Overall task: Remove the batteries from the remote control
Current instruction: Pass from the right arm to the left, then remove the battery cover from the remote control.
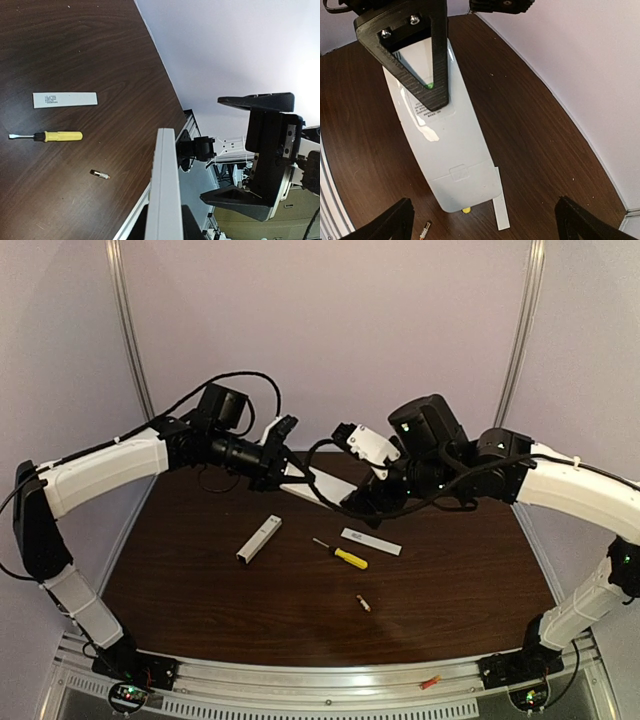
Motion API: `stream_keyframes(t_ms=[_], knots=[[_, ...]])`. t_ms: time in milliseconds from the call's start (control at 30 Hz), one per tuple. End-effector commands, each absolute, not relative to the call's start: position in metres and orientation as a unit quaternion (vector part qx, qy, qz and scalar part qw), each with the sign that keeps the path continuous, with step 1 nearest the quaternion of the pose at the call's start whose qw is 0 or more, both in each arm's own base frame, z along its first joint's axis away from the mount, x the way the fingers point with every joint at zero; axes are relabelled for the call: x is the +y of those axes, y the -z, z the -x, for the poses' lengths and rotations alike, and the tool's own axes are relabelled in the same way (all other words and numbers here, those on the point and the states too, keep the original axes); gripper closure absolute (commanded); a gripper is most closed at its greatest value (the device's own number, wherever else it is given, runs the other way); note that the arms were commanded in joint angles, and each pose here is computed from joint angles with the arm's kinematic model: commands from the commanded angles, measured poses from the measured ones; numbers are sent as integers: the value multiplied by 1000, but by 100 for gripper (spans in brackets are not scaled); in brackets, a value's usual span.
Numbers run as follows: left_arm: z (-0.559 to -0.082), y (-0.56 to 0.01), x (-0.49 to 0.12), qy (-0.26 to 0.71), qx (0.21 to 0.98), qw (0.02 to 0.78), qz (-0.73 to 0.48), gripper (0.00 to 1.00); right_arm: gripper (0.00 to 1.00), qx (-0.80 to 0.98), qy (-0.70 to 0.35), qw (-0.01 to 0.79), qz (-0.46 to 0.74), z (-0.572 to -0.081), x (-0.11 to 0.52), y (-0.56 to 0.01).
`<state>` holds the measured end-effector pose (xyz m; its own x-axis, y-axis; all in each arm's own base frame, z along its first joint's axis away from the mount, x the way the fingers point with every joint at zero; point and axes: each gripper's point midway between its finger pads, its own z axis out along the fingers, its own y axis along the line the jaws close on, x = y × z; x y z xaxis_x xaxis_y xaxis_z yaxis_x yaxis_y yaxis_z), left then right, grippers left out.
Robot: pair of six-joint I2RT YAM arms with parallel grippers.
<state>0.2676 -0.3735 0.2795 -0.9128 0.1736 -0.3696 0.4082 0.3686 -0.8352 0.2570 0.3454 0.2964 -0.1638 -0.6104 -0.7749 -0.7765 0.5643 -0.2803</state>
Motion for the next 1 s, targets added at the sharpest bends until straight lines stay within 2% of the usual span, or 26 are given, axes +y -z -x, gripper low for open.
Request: stream_keyframes(t_ms=[0, 500, 733, 967], knots=[[-290, -291, -367, 531, 803, 167, -211, 100, 0, 789, -82, 461, 398, -267, 332, -301], [-335, -260, -354, 470, 819, 233, -232, 100, 0, 861, -120, 439, 229, -285, 306, -297], [-354, -239, -354, 443, 841, 234, -202, 100, 0, 870, -185, 428, 163, -288, 294, -303], [-350, -231, -354, 447, 846, 217, -195, 100, 0, 875, -242, 409, 98, -295, 281, -306]])
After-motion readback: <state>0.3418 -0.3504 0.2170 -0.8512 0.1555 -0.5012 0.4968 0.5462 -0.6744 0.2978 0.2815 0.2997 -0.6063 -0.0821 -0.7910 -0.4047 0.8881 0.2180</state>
